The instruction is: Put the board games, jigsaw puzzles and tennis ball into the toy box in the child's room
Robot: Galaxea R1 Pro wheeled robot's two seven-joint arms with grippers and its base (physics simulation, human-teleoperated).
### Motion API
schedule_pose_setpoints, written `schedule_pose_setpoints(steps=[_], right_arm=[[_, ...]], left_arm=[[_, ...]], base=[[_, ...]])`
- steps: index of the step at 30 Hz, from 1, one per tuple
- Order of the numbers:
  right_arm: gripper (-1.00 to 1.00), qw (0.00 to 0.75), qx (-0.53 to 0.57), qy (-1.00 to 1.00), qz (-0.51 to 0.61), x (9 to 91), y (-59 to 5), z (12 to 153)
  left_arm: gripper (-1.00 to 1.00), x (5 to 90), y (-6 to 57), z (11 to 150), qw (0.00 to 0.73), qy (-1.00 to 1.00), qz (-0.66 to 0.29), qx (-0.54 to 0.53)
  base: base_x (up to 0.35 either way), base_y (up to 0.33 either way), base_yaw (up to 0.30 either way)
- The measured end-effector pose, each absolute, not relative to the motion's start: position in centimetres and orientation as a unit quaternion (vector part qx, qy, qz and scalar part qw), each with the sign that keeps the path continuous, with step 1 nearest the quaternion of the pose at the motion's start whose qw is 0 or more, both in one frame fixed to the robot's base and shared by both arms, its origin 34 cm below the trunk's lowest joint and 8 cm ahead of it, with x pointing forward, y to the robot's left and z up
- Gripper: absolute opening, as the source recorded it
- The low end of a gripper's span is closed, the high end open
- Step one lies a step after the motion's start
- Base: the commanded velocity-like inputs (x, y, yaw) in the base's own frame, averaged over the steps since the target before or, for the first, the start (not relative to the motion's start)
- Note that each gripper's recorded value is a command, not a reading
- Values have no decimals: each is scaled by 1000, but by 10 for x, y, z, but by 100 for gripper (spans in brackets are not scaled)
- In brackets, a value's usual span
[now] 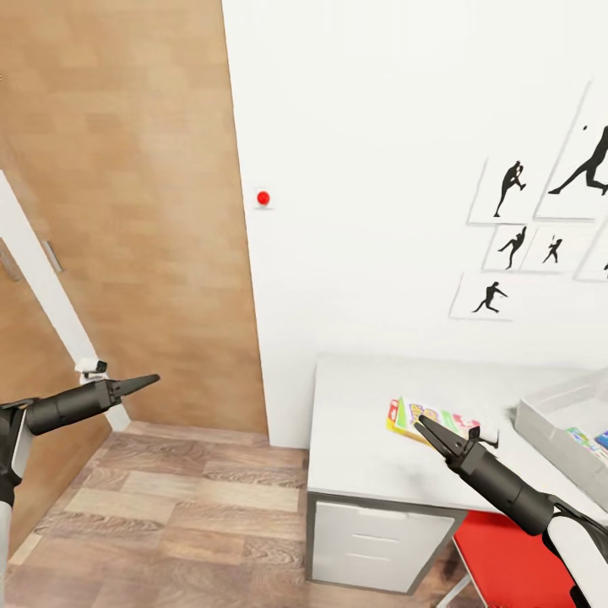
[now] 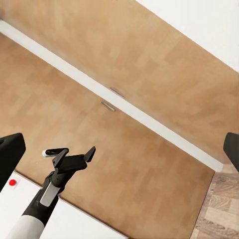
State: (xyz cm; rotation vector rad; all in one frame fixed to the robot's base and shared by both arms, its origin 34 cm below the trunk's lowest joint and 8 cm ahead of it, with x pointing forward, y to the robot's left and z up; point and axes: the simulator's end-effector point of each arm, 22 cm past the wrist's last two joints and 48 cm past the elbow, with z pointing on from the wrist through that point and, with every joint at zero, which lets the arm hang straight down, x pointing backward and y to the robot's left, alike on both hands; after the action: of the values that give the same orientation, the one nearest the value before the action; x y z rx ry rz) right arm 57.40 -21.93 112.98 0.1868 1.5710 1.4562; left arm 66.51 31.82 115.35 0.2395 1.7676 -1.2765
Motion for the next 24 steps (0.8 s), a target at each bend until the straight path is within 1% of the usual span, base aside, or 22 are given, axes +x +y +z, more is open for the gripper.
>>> schedule_pose_setpoints(steps=[7,15,19,24], right_arm=[[100,476,76,642,596,574,-219,1131],[100,478,74,641,596,573,-219,1134],[100,480,73,640,596,572,-219,1135],[100,481,72,639,596,572,-219,1137]], left_arm=[[100,665,319,1155,458,716,-518,97],[100,664,319,1159,460,715,-517,99],[100,663,319,1161,462,714,-517,99],[100,663,319,1163,463,713,-517,100]], base=[[-1,42,-162],[5,36,-238],[91,122,-248],[72,36,-249]])
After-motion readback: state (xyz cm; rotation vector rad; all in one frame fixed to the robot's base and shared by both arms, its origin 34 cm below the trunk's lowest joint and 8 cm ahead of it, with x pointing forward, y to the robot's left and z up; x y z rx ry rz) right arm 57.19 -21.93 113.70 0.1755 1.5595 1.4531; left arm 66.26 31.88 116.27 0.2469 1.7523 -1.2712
